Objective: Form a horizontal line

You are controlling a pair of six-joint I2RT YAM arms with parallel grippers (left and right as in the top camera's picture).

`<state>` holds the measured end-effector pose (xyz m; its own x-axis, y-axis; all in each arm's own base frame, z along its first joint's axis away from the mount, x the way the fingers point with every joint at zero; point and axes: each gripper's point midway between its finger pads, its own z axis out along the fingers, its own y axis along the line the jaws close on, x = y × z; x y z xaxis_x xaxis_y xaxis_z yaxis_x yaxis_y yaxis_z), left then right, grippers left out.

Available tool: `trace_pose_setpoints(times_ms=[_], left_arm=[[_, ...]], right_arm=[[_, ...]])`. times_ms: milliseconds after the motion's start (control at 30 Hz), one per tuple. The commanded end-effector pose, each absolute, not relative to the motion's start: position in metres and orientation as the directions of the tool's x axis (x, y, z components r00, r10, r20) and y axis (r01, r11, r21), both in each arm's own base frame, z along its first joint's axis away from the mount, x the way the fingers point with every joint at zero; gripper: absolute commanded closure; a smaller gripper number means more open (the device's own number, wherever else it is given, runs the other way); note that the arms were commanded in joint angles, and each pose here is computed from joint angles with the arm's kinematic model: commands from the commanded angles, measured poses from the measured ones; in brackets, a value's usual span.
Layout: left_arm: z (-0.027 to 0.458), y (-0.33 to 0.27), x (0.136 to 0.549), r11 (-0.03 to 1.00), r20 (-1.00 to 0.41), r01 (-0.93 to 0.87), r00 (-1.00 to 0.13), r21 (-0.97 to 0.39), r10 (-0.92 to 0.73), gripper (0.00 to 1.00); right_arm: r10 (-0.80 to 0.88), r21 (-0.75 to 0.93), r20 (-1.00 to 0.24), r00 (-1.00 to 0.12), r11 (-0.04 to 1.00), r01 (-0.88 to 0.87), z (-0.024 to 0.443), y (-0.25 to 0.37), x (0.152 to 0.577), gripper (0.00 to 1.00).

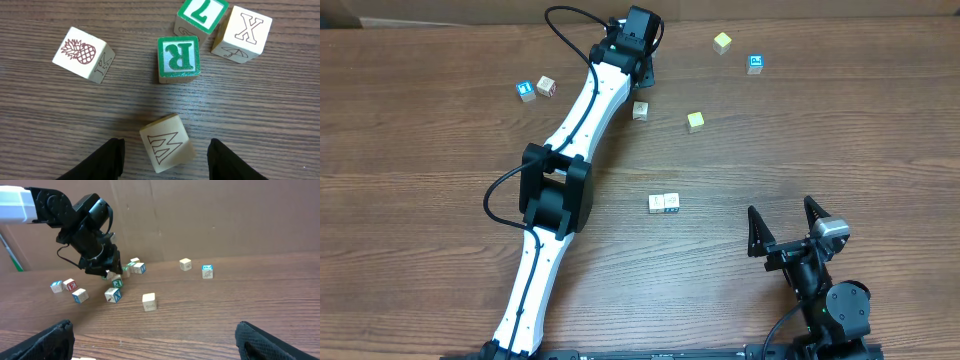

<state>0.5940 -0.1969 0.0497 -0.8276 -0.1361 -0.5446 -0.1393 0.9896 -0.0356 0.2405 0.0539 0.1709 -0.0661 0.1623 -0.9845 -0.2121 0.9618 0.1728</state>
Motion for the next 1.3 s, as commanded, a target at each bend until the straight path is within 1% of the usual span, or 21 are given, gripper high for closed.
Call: trace_pose_setpoints(times_ms=[0,100,200,300,333,367,467,567,633,700,733,867,1000,1200,1267], left_arm=[[0.013,-0.19,0.59,0.985,-0.506,-0.173,-0.849,-0.001,-0.15,0.47],[0.011,-0.187,0.591,0.984,-0.505,-0.179,-0.849,-0.001,-0.155,0.5],[0.013,-0.187,0.593,0.983,-0.513,-0.181,-0.844,-0.008,-0.159,0.62],[0.013,-0.186,0.594,0.984,-0.514,-0.179,-0.843,-0.004,-0.156,0.68],[0.013,-0.186,0.594,0.984,-0.514,-0.179,-0.844,-0.003,-0.155,0.69],[0.013,-0.186,0.593,0.984,-0.513,-0.18,-0.844,-0.003,-0.156,0.68],[0.013,-0.186,0.594,0.984,-0.515,-0.18,-0.843,-0.003,-0.156,0.59],[0.014,-0.185,0.596,0.983,-0.524,-0.184,-0.837,-0.001,-0.157,0.56],[0.015,-0.182,0.598,0.981,-0.534,-0.193,-0.831,0.009,-0.159,0.57],[0.016,-0.18,0.6,0.98,-0.538,-0.197,-0.827,0.005,-0.163,0.63],[0.016,-0.178,0.601,0.98,-0.541,-0.201,-0.824,0.003,-0.167,0.64],[0.017,-0.172,0.604,0.978,-0.544,-0.211,-0.82,-0.003,-0.178,0.64],[0.017,-0.168,0.605,0.976,-0.545,-0.216,-0.819,-0.003,-0.183,0.58],[0.019,-0.17,0.608,0.976,-0.553,-0.215,-0.812,-0.01,-0.185,0.59],[0.02,-0.17,0.609,0.976,-0.56,-0.215,-0.807,-0.016,-0.187,0.56]], right_arm=[[0.16,0.169,-0.985,-0.059,0.962,-0.216,0.17,0.055,0.24,0.0],[0.16,0.169,-0.985,-0.059,0.962,-0.216,0.17,0.055,0.24,0.0],[0.16,0.169,-0.985,-0.059,0.962,-0.216,0.17,0.055,0.24,0.0],[0.16,0.169,-0.985,-0.059,0.962,-0.216,0.17,0.055,0.24,0.0],[0.16,0.169,-0.985,-0.059,0.962,-0.216,0.17,0.055,0.24,0.0],[0.16,0.169,-0.985,-0.059,0.962,-0.216,0.17,0.055,0.24,0.0],[0.16,0.169,-0.985,-0.059,0.962,-0.216,0.17,0.055,0.24,0.0],[0.16,0.169,-0.985,-0.059,0.962,-0.216,0.17,0.055,0.24,0.0],[0.16,0.169,-0.985,-0.059,0.962,-0.216,0.17,0.055,0.24,0.0],[0.16,0.169,-0.985,-0.059,0.962,-0.216,0.17,0.055,0.24,0.0],[0.16,0.169,-0.985,-0.059,0.962,-0.216,0.17,0.055,0.24,0.0],[0.16,0.169,-0.985,-0.059,0.962,-0.216,0.17,0.055,0.24,0.0],[0.16,0.169,-0.985,-0.059,0.962,-0.216,0.17,0.055,0.24,0.0],[0.16,0.169,-0.985,-0.059,0.962,-0.216,0.17,0.055,0.24,0.0],[0.16,0.169,-0.985,-0.059,0.962,-0.216,0.17,0.055,0.24,0.0]])
